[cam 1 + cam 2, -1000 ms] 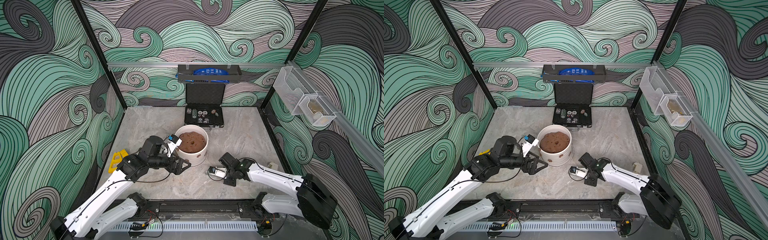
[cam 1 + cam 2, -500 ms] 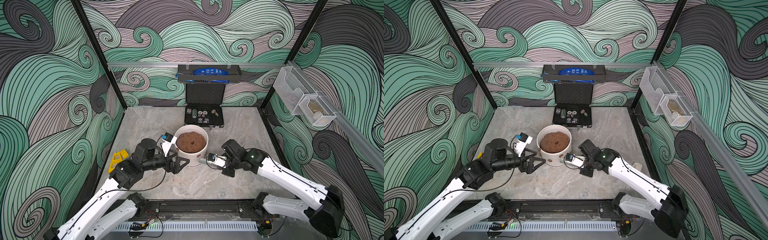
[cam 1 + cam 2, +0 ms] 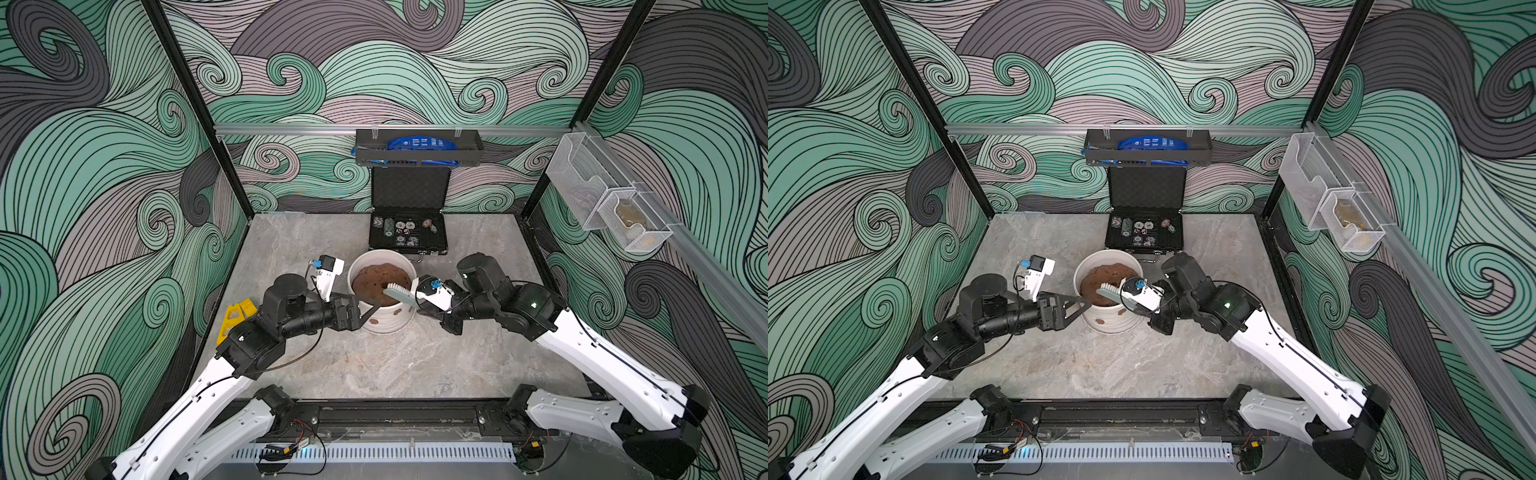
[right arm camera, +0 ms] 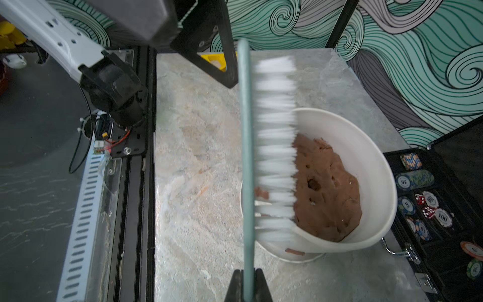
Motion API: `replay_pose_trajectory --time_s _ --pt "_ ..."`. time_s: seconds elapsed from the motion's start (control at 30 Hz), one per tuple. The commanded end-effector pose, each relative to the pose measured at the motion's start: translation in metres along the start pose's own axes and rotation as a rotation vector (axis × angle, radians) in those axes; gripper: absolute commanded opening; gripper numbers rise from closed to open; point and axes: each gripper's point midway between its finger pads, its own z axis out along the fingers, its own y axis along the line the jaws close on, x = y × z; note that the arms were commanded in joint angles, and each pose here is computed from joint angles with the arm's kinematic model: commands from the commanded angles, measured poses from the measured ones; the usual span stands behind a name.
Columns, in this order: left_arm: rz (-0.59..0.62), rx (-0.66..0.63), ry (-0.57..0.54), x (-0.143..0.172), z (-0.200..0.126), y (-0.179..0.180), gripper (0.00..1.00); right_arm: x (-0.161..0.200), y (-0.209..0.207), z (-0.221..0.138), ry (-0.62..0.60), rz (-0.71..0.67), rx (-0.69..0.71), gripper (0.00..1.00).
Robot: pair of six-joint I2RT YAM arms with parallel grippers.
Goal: Scrub the dried mud off the ceramic pot
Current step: Pick up the brush from the center of the board.
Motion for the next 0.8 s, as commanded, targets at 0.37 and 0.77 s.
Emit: replay_pose_trajectory --time_s 0.37,0.77 --pt "-0.192 0.053 -0.176 -0.045 0.005 -0.026 0.84 -0.037 0.001 0.024 -0.107 0.133 -0.075 0.00" --pt "-0.209 -0.074 -0.167 -0.042 0.028 -0.016 0.68 -0.045 0.001 0.037 -0.106 0.215 -0.067 0.00"
